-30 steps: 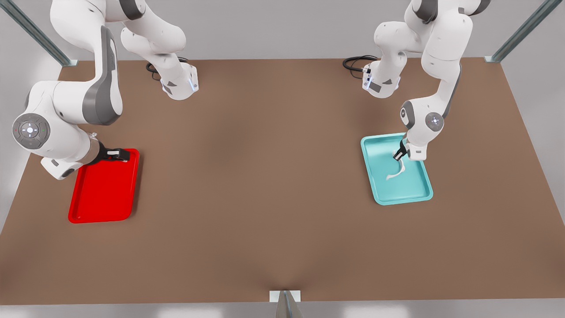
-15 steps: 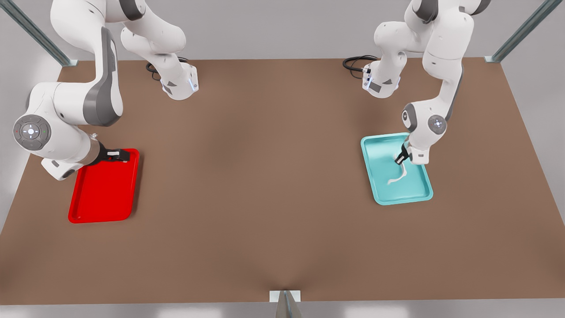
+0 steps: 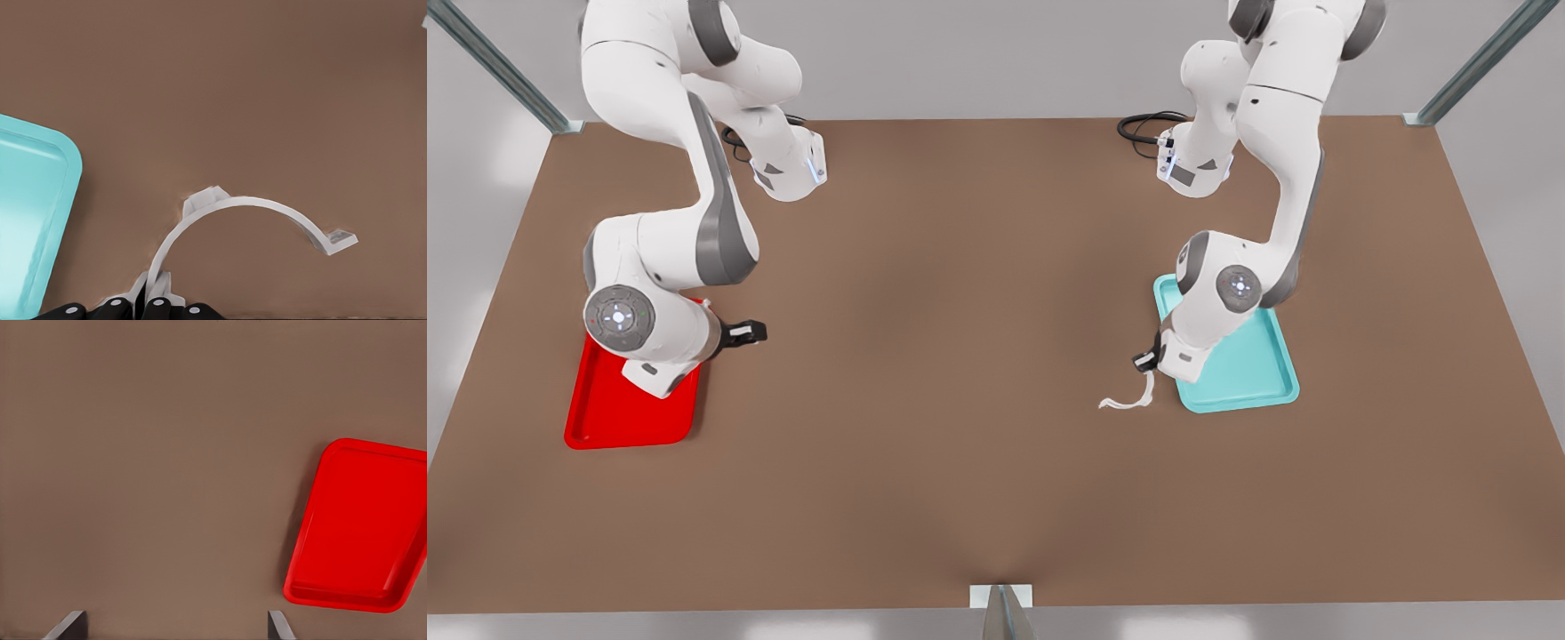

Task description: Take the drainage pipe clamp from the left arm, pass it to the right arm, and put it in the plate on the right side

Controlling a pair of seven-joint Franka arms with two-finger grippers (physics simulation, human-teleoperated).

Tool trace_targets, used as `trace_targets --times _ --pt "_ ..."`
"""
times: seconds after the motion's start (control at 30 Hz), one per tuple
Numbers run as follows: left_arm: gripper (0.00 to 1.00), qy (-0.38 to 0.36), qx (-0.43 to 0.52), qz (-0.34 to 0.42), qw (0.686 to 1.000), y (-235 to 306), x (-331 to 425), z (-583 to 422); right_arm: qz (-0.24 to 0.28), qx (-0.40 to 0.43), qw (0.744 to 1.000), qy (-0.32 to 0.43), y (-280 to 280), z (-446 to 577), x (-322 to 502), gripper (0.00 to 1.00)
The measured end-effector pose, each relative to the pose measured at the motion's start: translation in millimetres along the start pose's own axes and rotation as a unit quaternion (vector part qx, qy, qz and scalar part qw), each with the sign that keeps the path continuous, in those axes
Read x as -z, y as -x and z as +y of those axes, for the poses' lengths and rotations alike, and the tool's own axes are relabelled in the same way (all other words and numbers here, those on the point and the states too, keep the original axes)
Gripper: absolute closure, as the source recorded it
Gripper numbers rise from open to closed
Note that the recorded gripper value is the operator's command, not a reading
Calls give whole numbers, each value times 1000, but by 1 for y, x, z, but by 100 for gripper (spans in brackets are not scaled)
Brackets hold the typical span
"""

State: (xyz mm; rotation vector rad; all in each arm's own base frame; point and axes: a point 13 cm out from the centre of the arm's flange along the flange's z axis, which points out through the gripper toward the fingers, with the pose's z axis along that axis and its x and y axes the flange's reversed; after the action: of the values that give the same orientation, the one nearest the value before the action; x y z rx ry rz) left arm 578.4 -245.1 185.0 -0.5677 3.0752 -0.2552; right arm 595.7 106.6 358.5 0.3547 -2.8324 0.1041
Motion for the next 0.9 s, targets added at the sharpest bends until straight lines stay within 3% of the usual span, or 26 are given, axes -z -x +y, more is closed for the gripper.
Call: trace_targets --times 0.17,0.37,0.63,0.9 --pt "79 -5 -56 6 998 -48 -12 -104 -4 110 992 57 44 109 -49 0" --pt "79 -2 -73 -4 997 -87 -28 -207 -64 198 975 80 86 166 -70 1" --pt "79 38 -32 -20 999 -102 -36 -222 -147 321 933 62 126 173 -68 1" --pt "79 43 28 -24 998 -101 -35 -225 -215 441 871 29 162 233 -82 1"
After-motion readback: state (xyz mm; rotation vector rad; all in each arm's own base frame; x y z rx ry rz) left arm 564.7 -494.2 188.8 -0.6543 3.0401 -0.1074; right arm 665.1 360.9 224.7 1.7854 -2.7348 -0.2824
